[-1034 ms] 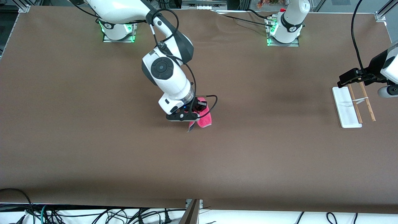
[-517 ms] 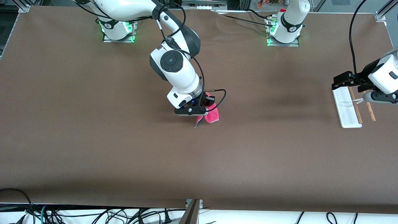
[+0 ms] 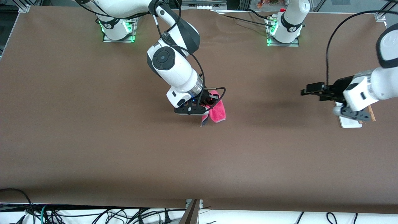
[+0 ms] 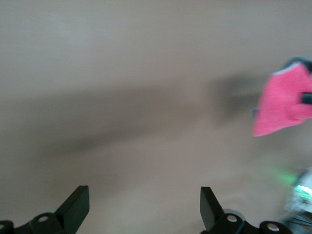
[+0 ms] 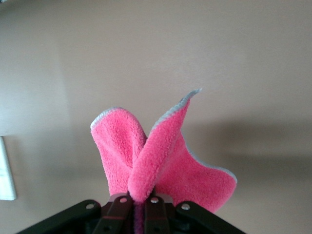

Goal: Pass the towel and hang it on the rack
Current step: 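Lift the towel with the right gripper while the left gripper reaches over, then move the left gripper to the towel and close on its edge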

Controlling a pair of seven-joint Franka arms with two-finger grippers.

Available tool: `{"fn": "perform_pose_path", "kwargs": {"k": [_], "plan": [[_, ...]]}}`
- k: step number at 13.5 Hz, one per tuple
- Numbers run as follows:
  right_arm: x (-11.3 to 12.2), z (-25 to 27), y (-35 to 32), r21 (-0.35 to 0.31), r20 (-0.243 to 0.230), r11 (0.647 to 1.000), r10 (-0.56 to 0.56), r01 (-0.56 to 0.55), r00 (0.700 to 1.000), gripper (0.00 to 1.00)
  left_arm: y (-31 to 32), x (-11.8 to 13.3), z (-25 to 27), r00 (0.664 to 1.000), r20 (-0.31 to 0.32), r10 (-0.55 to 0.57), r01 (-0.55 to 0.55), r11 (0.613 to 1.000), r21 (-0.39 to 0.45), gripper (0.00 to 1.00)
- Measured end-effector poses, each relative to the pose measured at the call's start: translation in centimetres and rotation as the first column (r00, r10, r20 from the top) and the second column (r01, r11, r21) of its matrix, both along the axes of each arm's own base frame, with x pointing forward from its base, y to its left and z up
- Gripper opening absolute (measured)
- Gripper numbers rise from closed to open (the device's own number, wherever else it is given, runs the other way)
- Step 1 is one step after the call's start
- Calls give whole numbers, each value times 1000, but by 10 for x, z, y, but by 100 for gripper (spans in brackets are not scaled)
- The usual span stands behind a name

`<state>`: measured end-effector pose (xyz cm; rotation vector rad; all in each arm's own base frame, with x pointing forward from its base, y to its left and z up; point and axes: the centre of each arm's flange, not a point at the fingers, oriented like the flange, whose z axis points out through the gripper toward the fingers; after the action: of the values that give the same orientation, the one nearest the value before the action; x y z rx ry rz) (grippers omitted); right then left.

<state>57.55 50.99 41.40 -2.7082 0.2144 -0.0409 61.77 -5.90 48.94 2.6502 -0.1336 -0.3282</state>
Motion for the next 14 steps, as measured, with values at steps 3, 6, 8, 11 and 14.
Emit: {"fn": "perform_pose_path", "kwargs": {"k": [3, 6, 8, 11, 14], "plan": [[0, 5, -1, 21, -11, 1000, -10, 10, 1000, 6, -32, 15, -45, 995, -93, 30, -49, 977, -210, 100], [-1, 11, 0, 44, -23, 999, -18, 19, 1000, 6, -67, 30, -84, 990, -127, 62, -104, 931, -350, 100], [-1, 18, -1, 54, -20, 998, -20, 21, 1000, 6, -101, 36, -89, 993, -90, 82, -110, 919, -379, 100], [-1, 24, -2, 59, -14, 998, -22, 22, 1000, 6, -146, 37, -96, 991, -77, 108, -131, 892, -432, 100], [-1, 25, -3, 59, -14, 998, -22, 23, 1000, 6, -155, 41, -120, 982, -131, 139, -185, 861, -474, 100]]}}
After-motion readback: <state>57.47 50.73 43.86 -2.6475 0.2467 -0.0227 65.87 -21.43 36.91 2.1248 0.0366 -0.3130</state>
